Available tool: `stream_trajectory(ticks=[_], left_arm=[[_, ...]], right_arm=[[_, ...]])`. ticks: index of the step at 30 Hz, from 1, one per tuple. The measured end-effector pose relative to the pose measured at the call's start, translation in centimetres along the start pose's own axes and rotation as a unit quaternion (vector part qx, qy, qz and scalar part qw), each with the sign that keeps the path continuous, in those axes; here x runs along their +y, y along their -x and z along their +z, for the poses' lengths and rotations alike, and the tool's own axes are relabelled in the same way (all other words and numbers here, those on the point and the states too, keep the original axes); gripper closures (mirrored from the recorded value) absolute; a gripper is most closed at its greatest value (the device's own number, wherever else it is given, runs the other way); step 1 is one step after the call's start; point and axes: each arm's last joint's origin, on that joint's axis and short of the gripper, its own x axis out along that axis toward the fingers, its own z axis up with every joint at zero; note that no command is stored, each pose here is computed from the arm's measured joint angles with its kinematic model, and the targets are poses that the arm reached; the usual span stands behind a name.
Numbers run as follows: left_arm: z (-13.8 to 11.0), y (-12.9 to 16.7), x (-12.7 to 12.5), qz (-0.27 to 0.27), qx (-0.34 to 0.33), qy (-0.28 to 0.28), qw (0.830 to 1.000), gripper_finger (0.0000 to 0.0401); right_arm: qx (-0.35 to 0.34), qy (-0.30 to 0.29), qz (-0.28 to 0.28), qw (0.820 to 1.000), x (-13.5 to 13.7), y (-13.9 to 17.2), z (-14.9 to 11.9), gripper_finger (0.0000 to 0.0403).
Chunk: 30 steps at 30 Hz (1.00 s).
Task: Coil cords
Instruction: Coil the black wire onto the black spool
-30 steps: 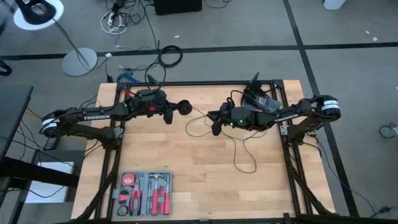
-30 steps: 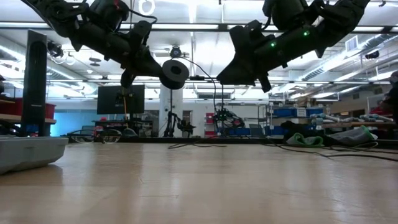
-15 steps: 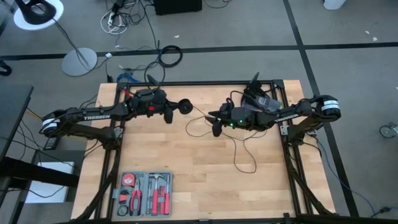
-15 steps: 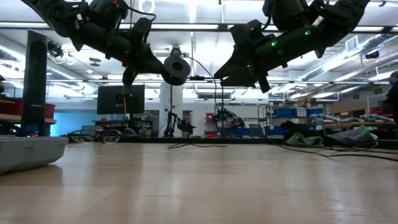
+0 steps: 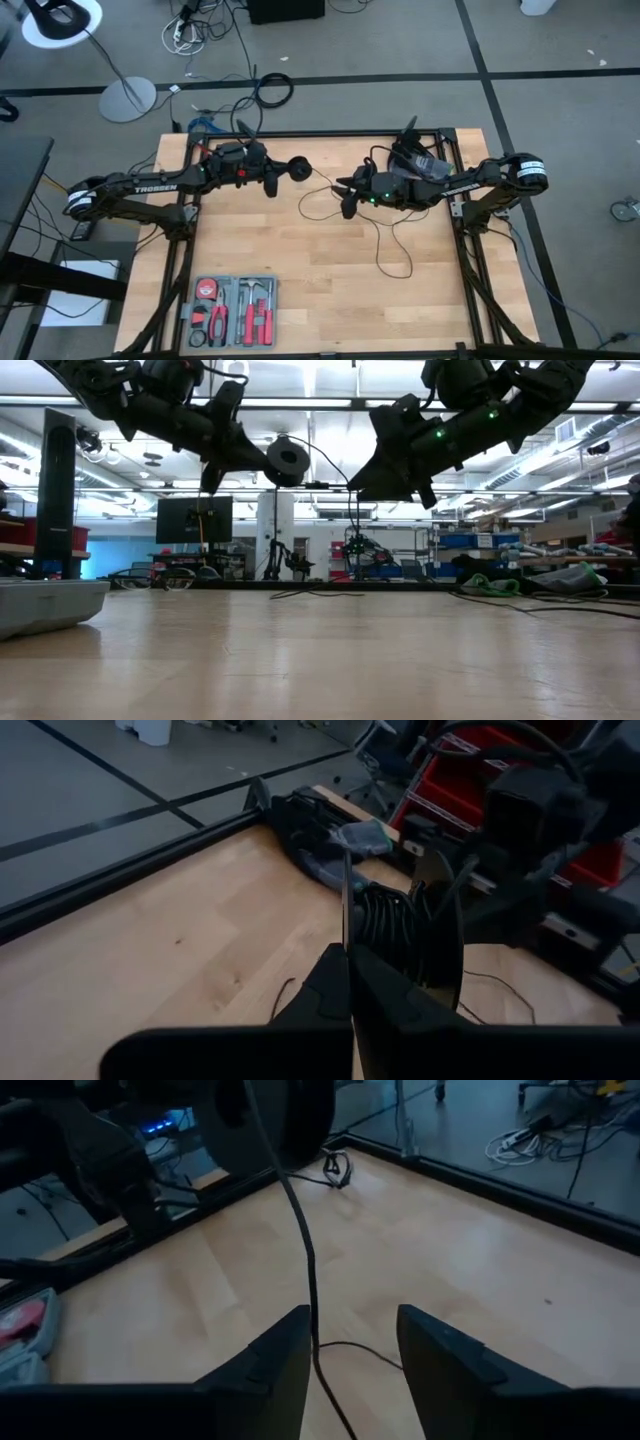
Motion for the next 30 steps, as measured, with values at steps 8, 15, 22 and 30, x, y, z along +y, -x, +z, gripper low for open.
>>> stream_trajectory(ticks=[8,15,22,30], left_arm=[[0.12,0.00,-0.12,-0.013,-0.004,0.002,1.000,0.0401],[0.10,0.00,-0.15,-0.018,-0.001,0.003,1.000,0.0401],[0.06,0.00,-0.13,-0.017,0.001,0.001,1.000,0.0401],[-0.37,0.01,0.13,0.006,0.019,-0.001,1.000,0.0401]], right_arm=[[0.004,0.022,-0.041,0.999,-0.32,0.02,-0.30,0.0319],[-0.016,0.022,-0.028,0.999,-0.04,0.04,0.11,0.0389],[0.001,0.027,-0.020,0.999,-0.01,0.06,-0.20,0.0400],[-0.033,0.006,-0.010,0.999,0.07,0.00,0.56,0.0336]])
